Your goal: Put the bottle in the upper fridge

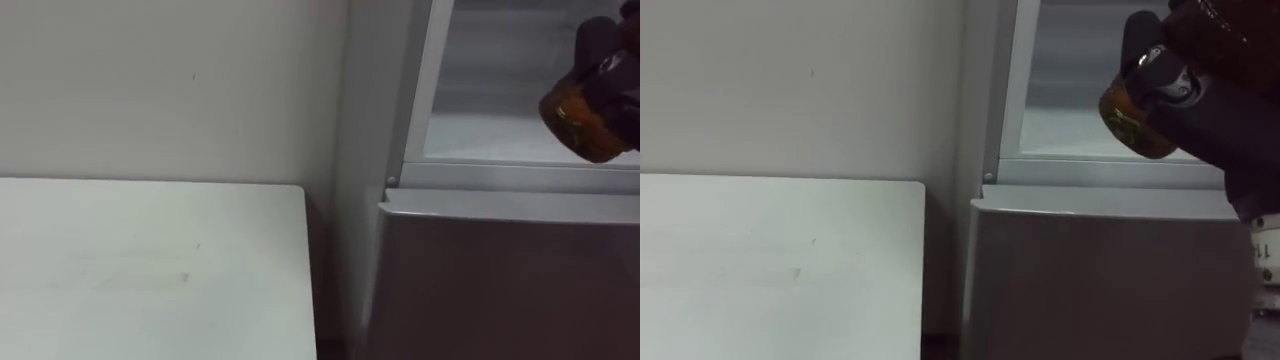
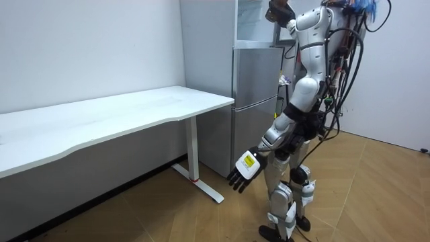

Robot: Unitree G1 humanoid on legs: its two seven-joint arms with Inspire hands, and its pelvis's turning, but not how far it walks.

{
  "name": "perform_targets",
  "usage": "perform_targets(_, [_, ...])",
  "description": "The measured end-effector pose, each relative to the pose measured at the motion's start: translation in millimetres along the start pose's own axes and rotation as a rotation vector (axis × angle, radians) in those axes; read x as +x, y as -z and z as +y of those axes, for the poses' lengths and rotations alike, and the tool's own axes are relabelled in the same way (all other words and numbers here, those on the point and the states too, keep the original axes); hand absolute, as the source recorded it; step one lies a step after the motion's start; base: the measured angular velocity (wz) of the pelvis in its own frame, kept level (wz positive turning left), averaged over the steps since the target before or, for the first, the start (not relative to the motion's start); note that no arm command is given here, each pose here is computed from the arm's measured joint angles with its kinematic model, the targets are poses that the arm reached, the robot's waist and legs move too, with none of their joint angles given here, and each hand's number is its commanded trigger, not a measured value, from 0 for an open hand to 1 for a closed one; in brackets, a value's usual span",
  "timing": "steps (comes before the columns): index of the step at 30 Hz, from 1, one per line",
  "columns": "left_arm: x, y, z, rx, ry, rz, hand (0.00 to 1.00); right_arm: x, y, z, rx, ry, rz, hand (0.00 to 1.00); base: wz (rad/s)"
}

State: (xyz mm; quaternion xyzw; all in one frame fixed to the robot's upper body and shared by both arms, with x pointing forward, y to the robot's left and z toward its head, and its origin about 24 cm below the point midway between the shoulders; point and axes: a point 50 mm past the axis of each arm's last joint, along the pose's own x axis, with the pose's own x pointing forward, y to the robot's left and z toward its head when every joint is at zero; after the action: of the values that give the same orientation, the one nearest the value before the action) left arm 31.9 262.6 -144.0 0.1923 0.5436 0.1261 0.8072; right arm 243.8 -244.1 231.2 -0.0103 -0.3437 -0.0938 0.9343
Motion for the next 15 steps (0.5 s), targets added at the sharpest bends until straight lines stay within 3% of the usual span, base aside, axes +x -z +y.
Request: perform_targets(15, [-0.1, -7.7, 4.0, -0.044, -0.028, -0.023, 0.0, 11.2, 56.5, -51.3, -0.081, 0.399, 0.239, 1.0, 0.04])
